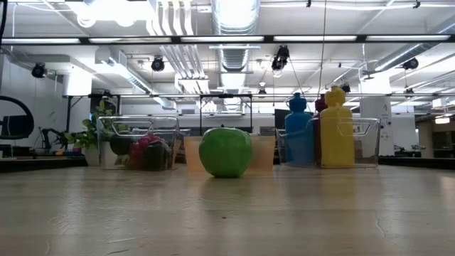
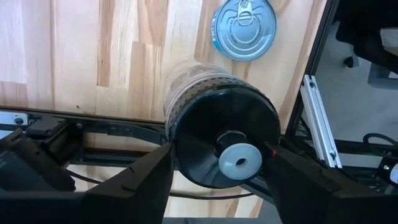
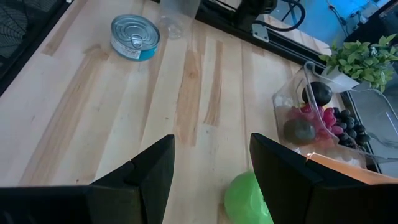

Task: Pick & Place Food Item
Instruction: Put the transparent water bottle into the right transparent bin

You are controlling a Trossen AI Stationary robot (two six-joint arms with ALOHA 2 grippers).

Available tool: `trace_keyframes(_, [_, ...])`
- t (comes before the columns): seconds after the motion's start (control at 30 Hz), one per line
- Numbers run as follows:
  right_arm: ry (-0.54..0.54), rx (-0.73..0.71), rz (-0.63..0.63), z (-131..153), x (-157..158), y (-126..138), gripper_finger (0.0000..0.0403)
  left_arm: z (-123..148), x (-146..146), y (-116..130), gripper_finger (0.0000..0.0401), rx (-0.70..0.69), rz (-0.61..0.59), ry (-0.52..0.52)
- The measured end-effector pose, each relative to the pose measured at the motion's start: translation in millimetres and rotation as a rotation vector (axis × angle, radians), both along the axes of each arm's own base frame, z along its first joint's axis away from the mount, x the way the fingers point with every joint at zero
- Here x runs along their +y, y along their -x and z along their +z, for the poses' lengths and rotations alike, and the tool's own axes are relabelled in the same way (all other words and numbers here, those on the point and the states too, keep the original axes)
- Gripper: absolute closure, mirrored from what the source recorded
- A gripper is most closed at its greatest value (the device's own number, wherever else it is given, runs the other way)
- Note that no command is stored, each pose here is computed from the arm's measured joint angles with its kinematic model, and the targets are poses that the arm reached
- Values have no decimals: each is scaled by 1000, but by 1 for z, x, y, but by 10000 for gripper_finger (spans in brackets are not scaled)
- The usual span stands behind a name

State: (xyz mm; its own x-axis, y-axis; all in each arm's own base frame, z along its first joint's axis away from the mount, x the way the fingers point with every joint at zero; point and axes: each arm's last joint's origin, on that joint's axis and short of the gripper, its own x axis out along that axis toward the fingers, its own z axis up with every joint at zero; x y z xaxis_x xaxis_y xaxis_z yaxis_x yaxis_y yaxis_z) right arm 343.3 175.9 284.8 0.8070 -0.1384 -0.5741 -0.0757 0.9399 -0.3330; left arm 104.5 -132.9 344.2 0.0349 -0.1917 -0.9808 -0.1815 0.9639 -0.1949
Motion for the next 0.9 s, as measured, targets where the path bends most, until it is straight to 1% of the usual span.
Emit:
trace_keyframes(0.17, [-2,0,-2,0,0,0,197,0,0,0,168,-1,-4,0])
trace_keyframes(0.23, [-19,-3,-14,0,0,0,197,0,0,0,169,-4,-3,4])
trace_keyframes(0.37, [-46,-8,-34,0,0,0,197,0,-1,-1,167,2,34,8])
trace_keyframes(0.5, [-46,-8,-34,0,0,0,197,0,-1,-1,172,-1,19,8])
trace_keyframes(0.63, [-47,-8,-36,0,0,0,197,0,-1,-1,198,-3,15,8])
trace_keyframes(0.9, [-63,-10,-47,0,0,0,197,1,-1,-1,273,-3,14,13])
